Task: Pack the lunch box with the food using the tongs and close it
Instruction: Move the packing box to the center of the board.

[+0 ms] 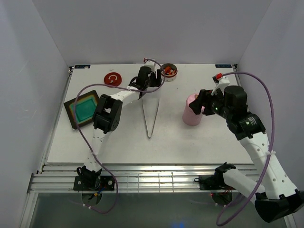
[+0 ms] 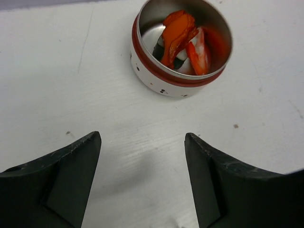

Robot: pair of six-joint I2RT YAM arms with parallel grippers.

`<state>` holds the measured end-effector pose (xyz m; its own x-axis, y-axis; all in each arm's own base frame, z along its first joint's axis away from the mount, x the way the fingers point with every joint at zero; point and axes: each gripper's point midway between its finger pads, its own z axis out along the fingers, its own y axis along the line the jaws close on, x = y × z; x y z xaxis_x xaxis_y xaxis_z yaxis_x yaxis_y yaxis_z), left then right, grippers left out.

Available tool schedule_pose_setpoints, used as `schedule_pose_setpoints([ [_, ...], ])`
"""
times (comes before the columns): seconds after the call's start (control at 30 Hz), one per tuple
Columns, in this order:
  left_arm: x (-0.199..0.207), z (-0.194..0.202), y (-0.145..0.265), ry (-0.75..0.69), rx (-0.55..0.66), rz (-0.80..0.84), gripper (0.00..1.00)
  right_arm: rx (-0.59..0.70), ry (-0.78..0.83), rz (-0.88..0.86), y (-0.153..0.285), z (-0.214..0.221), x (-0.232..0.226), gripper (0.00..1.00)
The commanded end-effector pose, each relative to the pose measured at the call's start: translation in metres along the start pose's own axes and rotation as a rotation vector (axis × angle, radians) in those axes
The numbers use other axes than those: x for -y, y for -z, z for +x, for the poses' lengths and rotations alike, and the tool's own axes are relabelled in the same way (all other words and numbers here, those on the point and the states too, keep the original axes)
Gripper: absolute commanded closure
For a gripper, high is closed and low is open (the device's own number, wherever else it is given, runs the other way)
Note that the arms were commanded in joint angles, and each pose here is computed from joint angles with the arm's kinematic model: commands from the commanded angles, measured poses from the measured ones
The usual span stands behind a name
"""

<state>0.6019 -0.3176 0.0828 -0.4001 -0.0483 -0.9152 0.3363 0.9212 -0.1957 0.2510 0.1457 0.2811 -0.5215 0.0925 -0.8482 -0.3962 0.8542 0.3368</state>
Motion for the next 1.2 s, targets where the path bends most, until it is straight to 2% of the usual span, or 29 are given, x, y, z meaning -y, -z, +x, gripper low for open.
schedule_pose_setpoints([
  [0.0,0.021,-0.167,0.103,-0.021,0.332,0.024,0.18,0.198,0.076,0.040,-0.017,-0.093,-0.005,0.29],
  [0.03,0.021,-0.182,0.122,-0.027,0.372,0.021,0.16,0.216,0.089,0.036,-0.023,-0.108,-0.008,0.30],
  [0.07,0.026,-0.218,0.163,-0.032,0.452,0.029,0.16,0.275,0.113,0.027,-0.020,-0.141,-0.016,0.30],
  [0.1,0.022,-0.210,0.175,-0.032,0.441,0.019,0.15,0.236,0.114,0.042,-0.049,-0.145,-0.010,0.30],
  [0.17,0.018,-0.228,0.210,0.001,0.489,-0.005,0.13,0.300,0.151,0.000,-0.059,-0.186,-0.024,0.32],
  [0.2,0.019,-0.235,0.241,0.018,0.511,-0.001,0.12,0.250,0.170,-0.007,-0.093,-0.182,-0.018,0.33],
  [0.27,0.015,-0.237,0.272,0.064,0.517,-0.017,0.10,0.232,0.191,-0.032,-0.120,-0.190,-0.020,0.34],
  [0.3,0.018,-0.245,0.309,0.137,0.530,0.001,0.09,0.214,0.210,-0.043,-0.146,-0.196,-0.019,0.34],
  [0.37,0.011,-0.214,0.328,0.199,0.477,-0.007,0.06,0.167,0.217,-0.035,-0.173,-0.192,-0.012,0.33],
  [0.43,0.015,-0.178,0.357,0.281,0.429,0.055,0.05,0.125,0.229,-0.038,-0.213,-0.188,-0.003,0.33],
  [0.47,0.017,-0.165,0.364,0.316,0.413,0.078,0.05,0.062,0.224,-0.032,-0.244,-0.166,0.009,0.32],
  [0.53,0.028,-0.147,0.388,0.379,0.404,0.173,0.03,0.056,0.241,-0.020,-0.265,-0.164,0.017,0.32],
  [0.57,0.025,-0.119,0.384,0.391,0.350,0.175,0.02,0.020,0.235,-0.006,-0.286,-0.147,0.028,0.32],
  [0.67,0.028,-0.085,0.396,0.452,0.287,0.214,0.02,0.007,0.249,-0.005,-0.315,-0.128,0.040,0.31],
  [0.77,0.044,-0.073,0.412,0.455,0.259,0.323,0.02,0.016,0.277,0.032,-0.334,-0.118,0.055,0.31],
  [1.0,0.046,-0.052,0.425,0.451,0.241,0.367,0.02,-0.003,0.327,0.046,-0.366,-0.093,0.075,0.30],
  [1.17,0.044,-0.030,0.419,0.479,0.215,0.372,0.02,-0.007,0.327,0.041,-0.389,-0.074,0.081,0.29],
])
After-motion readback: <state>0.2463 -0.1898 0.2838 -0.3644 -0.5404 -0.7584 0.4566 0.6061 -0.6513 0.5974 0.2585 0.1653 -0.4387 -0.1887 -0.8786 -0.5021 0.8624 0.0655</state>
